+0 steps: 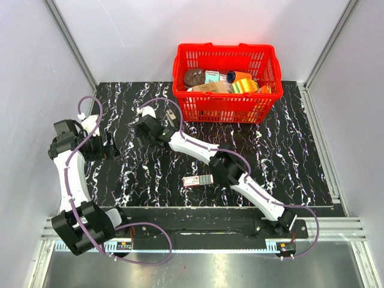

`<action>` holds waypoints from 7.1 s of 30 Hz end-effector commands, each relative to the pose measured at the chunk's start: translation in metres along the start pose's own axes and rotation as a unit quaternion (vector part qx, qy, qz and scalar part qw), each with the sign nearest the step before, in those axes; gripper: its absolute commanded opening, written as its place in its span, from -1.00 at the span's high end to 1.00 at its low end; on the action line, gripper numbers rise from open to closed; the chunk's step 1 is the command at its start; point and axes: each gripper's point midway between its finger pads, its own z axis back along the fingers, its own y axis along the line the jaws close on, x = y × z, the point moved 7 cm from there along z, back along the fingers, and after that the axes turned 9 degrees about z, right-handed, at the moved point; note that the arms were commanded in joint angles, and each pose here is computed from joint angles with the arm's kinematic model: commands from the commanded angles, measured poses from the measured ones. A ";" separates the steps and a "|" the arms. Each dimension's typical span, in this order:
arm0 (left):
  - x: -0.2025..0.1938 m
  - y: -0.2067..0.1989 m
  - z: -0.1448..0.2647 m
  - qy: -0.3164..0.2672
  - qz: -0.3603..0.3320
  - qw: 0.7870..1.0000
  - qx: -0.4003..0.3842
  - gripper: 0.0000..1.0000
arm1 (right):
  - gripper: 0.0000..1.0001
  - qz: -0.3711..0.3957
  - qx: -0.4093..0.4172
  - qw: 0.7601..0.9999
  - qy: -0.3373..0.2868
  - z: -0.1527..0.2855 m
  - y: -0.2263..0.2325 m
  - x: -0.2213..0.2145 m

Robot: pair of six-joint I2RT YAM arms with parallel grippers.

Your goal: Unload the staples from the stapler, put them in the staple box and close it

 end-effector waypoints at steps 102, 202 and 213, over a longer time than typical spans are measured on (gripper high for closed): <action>-0.019 -0.022 -0.003 -0.041 -0.134 0.981 -0.134 -0.98 | 0.96 -0.171 0.021 0.985 -0.030 0.142 0.051 0.012; 0.030 -0.032 -0.089 -0.183 -0.399 0.897 -0.050 1.00 | 1.00 -0.127 0.313 0.940 -0.052 0.207 0.044 -0.037; 0.029 -0.038 -0.090 -0.251 -0.454 0.855 0.018 1.00 | 1.00 -0.125 0.325 0.936 -0.052 0.199 0.050 -0.040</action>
